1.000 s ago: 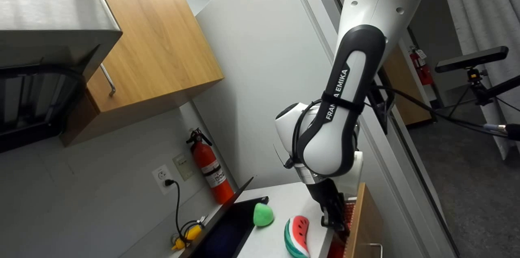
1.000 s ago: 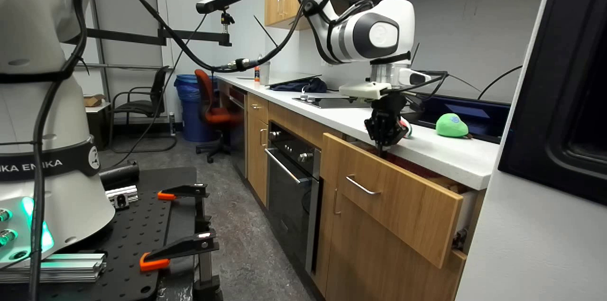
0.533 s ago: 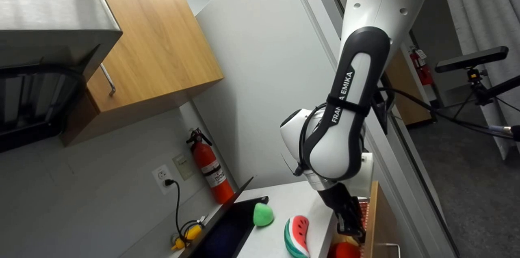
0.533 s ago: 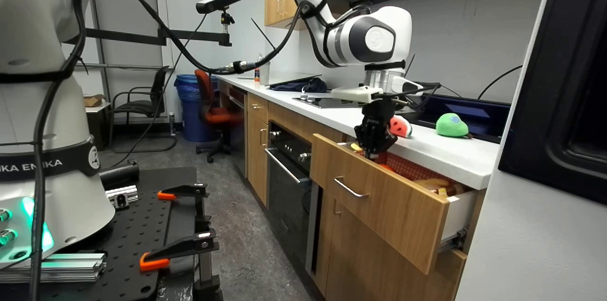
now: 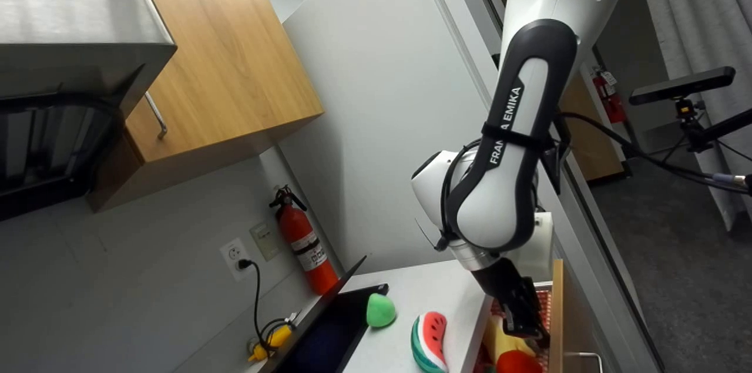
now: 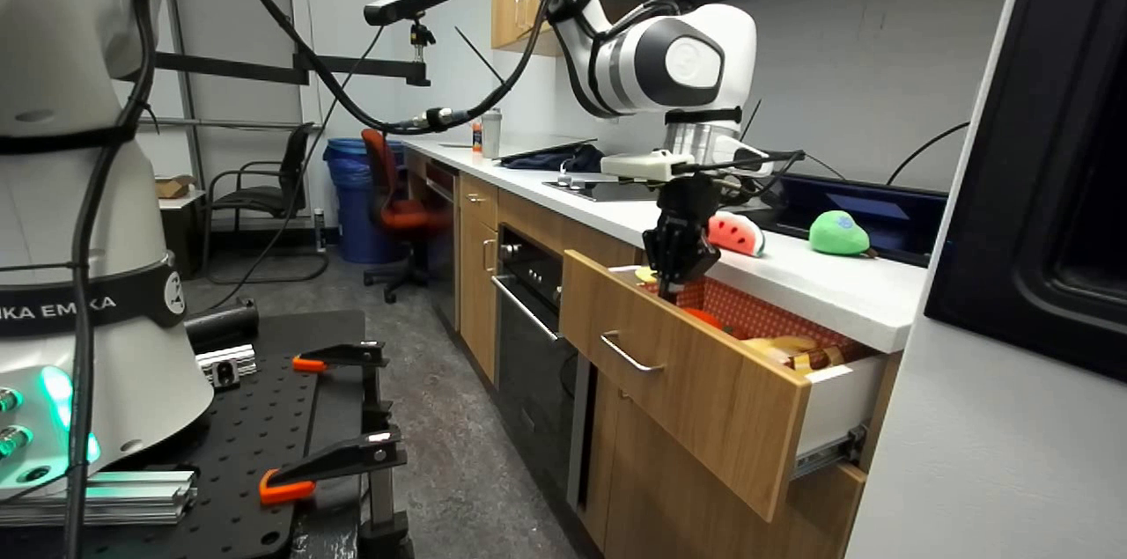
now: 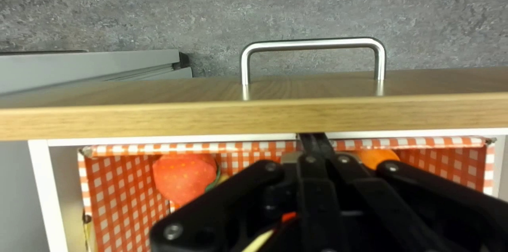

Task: Open the top drawer, Pick up the watermelon plush toy from the countertop and put it in the basket. Pick up the banana plush toy from the basket in the drawer and put it on the countertop. Close the top drawer.

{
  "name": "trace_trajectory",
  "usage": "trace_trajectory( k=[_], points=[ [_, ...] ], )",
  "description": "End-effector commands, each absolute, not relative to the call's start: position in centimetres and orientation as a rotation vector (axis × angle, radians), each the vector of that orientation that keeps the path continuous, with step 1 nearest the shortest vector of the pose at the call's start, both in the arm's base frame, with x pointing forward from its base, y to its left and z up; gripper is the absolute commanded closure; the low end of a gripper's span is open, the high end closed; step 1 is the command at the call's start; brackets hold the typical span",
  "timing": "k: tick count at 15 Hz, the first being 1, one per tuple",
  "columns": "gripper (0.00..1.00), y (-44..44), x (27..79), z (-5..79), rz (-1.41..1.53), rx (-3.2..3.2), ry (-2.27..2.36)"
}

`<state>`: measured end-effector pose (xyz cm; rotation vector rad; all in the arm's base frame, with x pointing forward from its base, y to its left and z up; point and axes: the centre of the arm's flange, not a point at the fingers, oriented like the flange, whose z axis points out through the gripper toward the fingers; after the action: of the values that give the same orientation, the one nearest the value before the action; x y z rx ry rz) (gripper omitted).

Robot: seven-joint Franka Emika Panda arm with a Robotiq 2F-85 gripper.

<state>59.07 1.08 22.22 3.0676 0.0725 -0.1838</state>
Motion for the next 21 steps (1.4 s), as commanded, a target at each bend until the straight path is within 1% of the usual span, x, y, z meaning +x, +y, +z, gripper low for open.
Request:
trace_trajectory(
  k=[1, 12, 15, 21],
  points=[
    [1.00, 0.8, 55.5, 24.4, -0.259, 3.065, 0.006],
    [1.00, 0.3, 51.2, 24.6, -0.527, 3.013, -0.011],
    [1.00, 0.7, 51.4, 26.3, -0.504, 3.005, 0.005],
    [1.00, 1.1, 52.8, 31.5, -0.300, 3.011, 0.016]
  ],
)
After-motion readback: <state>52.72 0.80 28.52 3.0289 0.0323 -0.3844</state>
